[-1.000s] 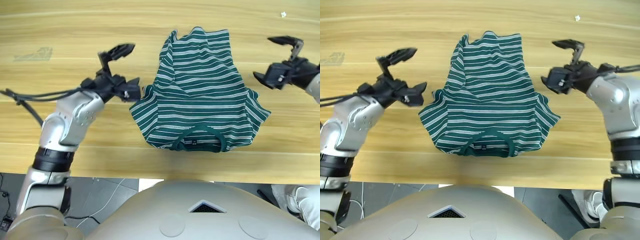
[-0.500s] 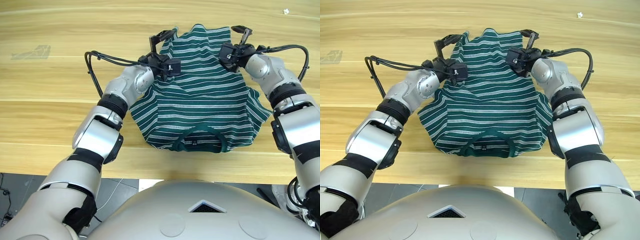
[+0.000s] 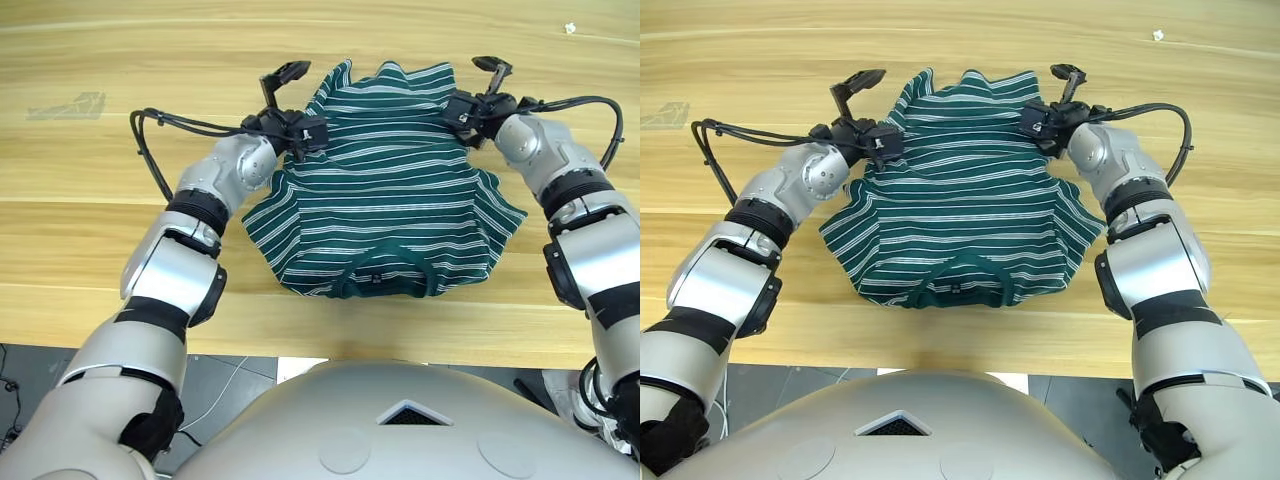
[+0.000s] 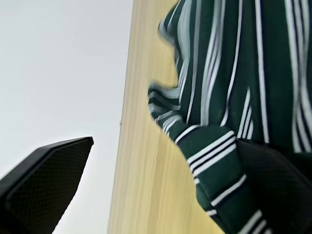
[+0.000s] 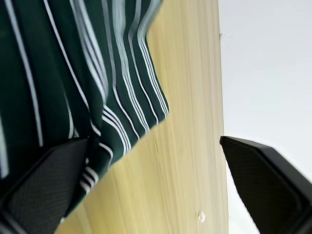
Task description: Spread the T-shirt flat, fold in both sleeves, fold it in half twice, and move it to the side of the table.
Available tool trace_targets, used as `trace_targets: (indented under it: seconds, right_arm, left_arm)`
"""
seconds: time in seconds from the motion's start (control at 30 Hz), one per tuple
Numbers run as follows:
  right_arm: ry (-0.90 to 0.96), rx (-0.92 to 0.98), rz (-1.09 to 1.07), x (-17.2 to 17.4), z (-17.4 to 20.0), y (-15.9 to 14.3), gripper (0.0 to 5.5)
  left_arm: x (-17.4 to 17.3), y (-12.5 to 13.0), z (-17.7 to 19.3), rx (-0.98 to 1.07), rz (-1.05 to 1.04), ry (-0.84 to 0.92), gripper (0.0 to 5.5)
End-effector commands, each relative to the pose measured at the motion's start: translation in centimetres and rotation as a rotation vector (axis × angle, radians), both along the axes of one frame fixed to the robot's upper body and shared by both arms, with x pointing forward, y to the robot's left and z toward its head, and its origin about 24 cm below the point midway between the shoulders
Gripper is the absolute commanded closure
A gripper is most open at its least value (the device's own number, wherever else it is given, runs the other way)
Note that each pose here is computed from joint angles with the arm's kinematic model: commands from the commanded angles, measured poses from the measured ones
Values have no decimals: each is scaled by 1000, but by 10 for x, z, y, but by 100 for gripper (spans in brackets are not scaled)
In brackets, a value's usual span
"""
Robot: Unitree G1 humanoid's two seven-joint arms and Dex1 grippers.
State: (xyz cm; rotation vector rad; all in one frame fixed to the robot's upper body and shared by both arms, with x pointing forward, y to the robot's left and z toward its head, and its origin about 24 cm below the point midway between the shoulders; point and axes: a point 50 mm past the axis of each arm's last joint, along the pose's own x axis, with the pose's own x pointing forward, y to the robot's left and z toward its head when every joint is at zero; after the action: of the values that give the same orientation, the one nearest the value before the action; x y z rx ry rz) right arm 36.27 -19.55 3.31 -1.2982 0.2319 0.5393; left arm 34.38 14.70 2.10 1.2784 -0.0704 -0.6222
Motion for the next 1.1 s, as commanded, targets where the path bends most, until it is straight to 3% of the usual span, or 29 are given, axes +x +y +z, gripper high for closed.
trace_targets:
  seconds: [0.03, 0.27, 0.43, 0.6, 0.83, 1.1]
  right_arm:
    - [147, -66, -85, -26, -35, -26, 58]
    - [143, -35, -90, -28, -39, -23, 58]
    - [157, -9, -37, -40, -48, -24, 58]
    - [171, 46, 8, -60, -58, -34, 58]
    - [187, 95, 42, -72, -66, -30, 58]
    - [305, 121, 153, -105, -85, -27, 58]
  left_arm:
    - [-24, 17, -34, 66, 25, 147, 10]
    - [-27, 9, -39, 42, 19, 172, 10]
    - [-30, 19, -18, -170, 71, 76, 10]
    - [-62, 27, -12, -336, 117, 103, 10]
    - [-83, -1, -31, -386, 127, 204, 10]
    - [-93, 1, -34, -371, 138, 210, 10]
